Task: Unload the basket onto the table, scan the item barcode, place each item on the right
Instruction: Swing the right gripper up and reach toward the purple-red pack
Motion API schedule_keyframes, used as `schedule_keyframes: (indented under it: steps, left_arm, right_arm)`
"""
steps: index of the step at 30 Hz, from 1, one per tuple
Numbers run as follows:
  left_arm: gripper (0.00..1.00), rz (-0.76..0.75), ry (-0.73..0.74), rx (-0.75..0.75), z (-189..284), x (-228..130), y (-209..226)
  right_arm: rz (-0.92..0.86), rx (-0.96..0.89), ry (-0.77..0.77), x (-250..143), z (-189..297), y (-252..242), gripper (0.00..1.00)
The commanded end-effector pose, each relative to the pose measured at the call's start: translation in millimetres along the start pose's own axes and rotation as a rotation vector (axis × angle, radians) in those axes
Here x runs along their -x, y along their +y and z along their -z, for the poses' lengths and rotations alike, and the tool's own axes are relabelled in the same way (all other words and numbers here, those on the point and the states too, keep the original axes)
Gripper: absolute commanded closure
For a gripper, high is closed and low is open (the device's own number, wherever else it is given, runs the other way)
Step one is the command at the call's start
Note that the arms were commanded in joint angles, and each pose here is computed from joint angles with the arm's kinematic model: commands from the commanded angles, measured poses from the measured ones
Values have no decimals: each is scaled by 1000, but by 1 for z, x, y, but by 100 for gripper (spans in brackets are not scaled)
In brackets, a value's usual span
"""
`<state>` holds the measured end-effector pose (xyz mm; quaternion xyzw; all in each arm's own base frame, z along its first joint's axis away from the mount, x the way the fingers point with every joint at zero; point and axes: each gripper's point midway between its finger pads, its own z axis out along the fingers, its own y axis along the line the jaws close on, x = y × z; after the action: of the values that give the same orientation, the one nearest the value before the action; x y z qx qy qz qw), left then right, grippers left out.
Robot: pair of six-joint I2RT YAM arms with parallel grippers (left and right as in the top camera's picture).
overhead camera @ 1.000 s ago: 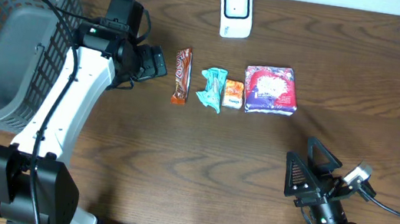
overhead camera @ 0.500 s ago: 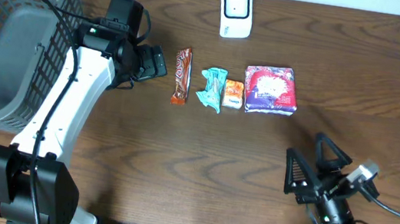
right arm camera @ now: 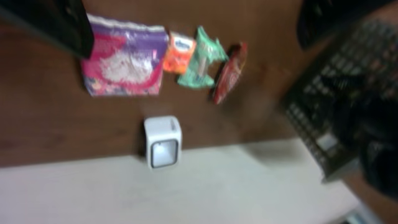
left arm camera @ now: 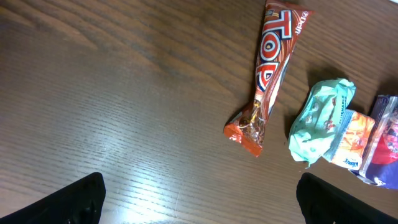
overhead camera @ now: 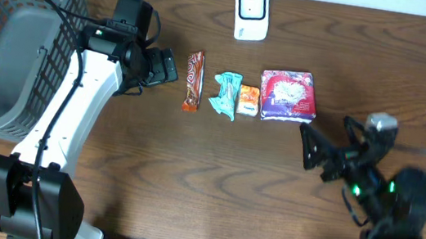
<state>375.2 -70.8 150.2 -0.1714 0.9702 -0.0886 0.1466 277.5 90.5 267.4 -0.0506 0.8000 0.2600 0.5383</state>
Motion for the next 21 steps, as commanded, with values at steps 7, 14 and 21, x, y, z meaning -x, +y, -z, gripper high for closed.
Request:
schedule_keyframes:
  steps: [7,14,21]
  left_arm:
    - [2,1,-12,8,2,3,1]
    - [2,1,-12,8,2,3,1]
    - [2,1,-12,8,2,3,1]
  right_arm:
    - [7,-78,420,2,-31,-16,1]
    - [-85,-107,653,-27,-47,-31,1]
    - [-108,-114,702,-38,-48,-34,1]
